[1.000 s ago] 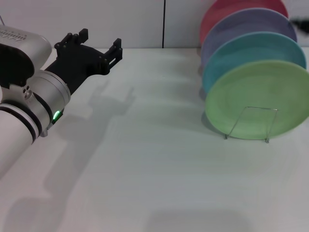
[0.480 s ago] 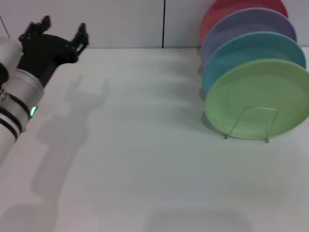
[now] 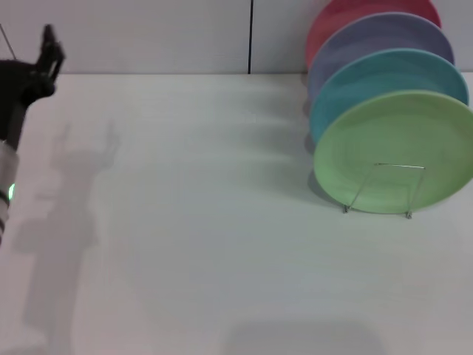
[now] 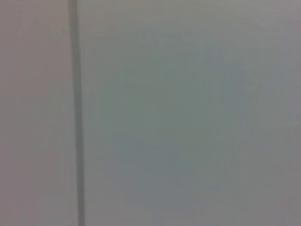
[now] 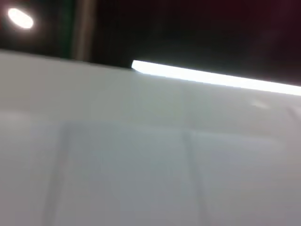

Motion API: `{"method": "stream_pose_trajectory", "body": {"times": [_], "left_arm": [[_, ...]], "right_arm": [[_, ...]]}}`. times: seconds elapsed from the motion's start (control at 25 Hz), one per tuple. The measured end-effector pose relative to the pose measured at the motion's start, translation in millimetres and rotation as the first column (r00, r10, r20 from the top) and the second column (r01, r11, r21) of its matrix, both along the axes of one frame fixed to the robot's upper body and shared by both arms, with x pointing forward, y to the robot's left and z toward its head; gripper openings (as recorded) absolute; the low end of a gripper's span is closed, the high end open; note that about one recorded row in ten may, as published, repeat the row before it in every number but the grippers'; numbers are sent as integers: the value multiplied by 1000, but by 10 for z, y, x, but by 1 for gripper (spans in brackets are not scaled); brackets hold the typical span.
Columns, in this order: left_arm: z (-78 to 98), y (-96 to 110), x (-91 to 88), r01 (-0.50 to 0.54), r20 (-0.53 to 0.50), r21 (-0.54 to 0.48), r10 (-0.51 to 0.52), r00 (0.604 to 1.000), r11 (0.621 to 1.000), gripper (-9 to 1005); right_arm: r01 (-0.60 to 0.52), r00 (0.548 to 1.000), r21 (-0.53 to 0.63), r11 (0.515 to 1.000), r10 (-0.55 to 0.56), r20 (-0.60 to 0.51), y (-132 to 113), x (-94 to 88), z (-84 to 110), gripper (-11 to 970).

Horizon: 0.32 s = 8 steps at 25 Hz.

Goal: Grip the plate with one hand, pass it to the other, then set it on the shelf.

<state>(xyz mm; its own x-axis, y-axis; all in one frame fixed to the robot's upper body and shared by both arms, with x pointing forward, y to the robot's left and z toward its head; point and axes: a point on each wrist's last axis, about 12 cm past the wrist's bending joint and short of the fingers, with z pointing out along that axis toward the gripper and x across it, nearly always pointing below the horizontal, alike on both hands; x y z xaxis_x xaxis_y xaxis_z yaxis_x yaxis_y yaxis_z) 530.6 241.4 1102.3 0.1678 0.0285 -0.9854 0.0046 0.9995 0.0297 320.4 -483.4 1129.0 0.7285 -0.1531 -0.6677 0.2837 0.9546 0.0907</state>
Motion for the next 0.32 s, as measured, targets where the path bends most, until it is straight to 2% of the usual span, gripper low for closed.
{"method": "stream_pose_trajectory", "body": {"times": [0.08, 0.12, 0.28, 0.32], "left_arm": [[-179, 137, -91, -37, 88, -35, 40, 995, 999, 780], [-179, 137, -91, -37, 88, -35, 40, 995, 999, 780], [-409, 406, -223, -37, 163, -60, 46, 986, 997, 780], [-409, 406, -223, -37, 163, -60, 46, 986, 997, 780]], "right_arm": [[124, 991, 59, 990, -121, -59, 101, -18, -279, 763], [124, 991, 59, 990, -121, -59, 101, -18, -279, 763], [254, 958, 82, 964, -239, -156, 229, 1, -526, 763], [254, 958, 82, 964, -239, -156, 229, 1, -526, 763]]}}
